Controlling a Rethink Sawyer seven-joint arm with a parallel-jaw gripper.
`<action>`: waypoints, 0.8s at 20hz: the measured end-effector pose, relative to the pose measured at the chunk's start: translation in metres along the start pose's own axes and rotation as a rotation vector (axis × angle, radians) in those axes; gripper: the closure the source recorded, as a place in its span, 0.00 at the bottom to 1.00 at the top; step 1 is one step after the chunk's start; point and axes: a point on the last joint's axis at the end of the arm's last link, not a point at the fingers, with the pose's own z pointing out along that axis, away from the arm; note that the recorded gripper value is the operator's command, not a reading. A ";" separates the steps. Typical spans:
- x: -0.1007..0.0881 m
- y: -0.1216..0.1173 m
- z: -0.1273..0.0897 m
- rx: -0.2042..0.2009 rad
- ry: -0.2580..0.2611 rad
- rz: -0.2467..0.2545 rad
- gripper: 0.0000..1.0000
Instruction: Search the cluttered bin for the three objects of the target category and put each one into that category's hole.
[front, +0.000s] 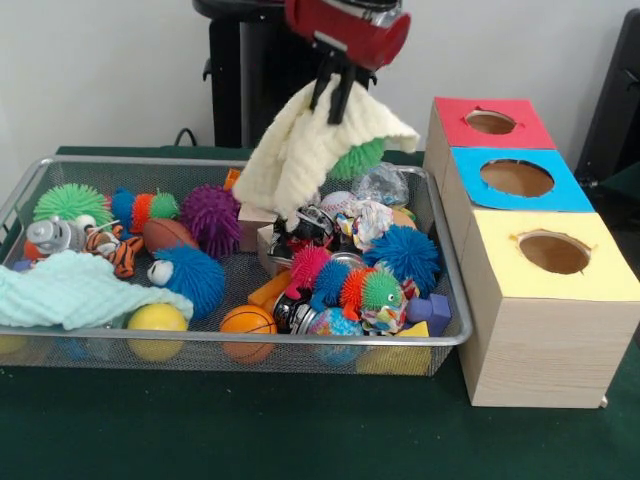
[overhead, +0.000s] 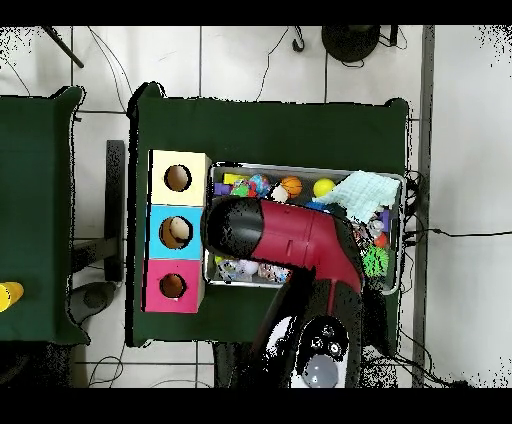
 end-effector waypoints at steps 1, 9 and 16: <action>0.006 0.006 -0.009 -0.003 0.009 -0.007 1.00; 0.008 0.016 -0.027 -0.026 -0.024 -0.018 0.00; -0.005 0.021 -0.029 -0.068 -0.125 -0.017 0.00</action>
